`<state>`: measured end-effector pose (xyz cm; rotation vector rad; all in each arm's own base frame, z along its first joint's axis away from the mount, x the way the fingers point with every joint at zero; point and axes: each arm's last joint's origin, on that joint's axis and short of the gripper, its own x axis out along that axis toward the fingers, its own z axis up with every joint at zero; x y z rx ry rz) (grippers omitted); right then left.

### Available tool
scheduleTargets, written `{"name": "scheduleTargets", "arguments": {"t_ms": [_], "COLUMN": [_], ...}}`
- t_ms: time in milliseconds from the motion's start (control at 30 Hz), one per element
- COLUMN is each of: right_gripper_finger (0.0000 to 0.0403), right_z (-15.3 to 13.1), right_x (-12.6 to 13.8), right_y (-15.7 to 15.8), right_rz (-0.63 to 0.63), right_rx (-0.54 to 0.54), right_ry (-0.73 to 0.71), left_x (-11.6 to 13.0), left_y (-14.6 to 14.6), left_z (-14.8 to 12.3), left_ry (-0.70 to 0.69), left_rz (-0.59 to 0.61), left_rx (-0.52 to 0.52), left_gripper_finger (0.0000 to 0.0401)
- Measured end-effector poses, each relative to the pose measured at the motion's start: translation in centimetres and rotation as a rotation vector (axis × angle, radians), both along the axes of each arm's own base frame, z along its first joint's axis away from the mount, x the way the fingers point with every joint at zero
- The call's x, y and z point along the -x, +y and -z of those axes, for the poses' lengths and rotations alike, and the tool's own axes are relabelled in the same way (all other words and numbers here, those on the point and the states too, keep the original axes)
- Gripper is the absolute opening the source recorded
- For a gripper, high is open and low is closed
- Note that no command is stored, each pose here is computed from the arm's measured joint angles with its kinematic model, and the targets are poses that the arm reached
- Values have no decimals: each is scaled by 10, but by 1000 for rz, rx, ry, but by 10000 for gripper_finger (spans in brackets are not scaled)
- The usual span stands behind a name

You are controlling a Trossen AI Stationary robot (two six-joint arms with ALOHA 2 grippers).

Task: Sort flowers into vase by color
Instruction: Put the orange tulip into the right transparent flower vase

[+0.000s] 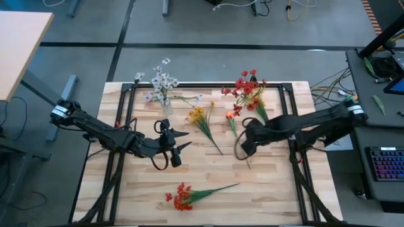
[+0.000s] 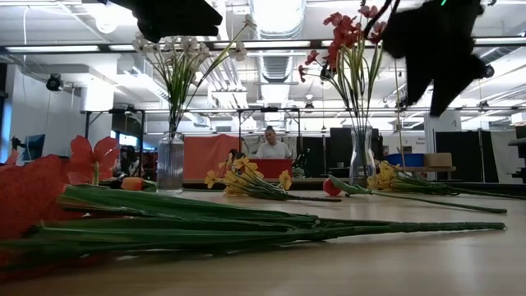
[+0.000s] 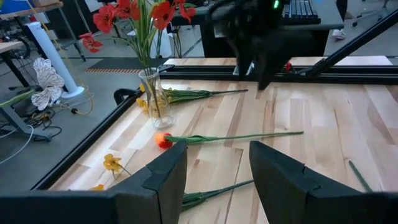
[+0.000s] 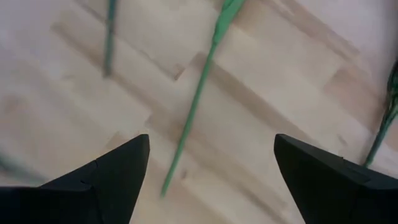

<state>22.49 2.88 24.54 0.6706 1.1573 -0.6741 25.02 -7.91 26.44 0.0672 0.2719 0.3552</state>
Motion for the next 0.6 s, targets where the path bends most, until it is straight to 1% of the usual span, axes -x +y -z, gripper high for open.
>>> {"name": "scheduleTargets", "arguments": {"t_ms": [133, 333, 500, 600], "right_gripper_finger": [334, 334, 333, 327], "right_z": [26, 59, 85, 99], "right_x": [-20, -51, -67, -73], "right_y": [-1, -9, -23, -27], "right_rz": [-30, -75, -62, -58], "right_rx": [66, 141, 240, 274], "right_ry": [52, 44, 82, 103], "left_x": [-1, -4, -5, -5], "left_y": [-1, -2, -2, -2], "left_z": [2, 7, 7, 7], "left_ry": [8, 38, 43, 52], "left_rz": [1, 21, 25, 32], "left_rx": [-5, -31, -46, -68], "left_gripper_finger": [159, 159, 159, 159]}}
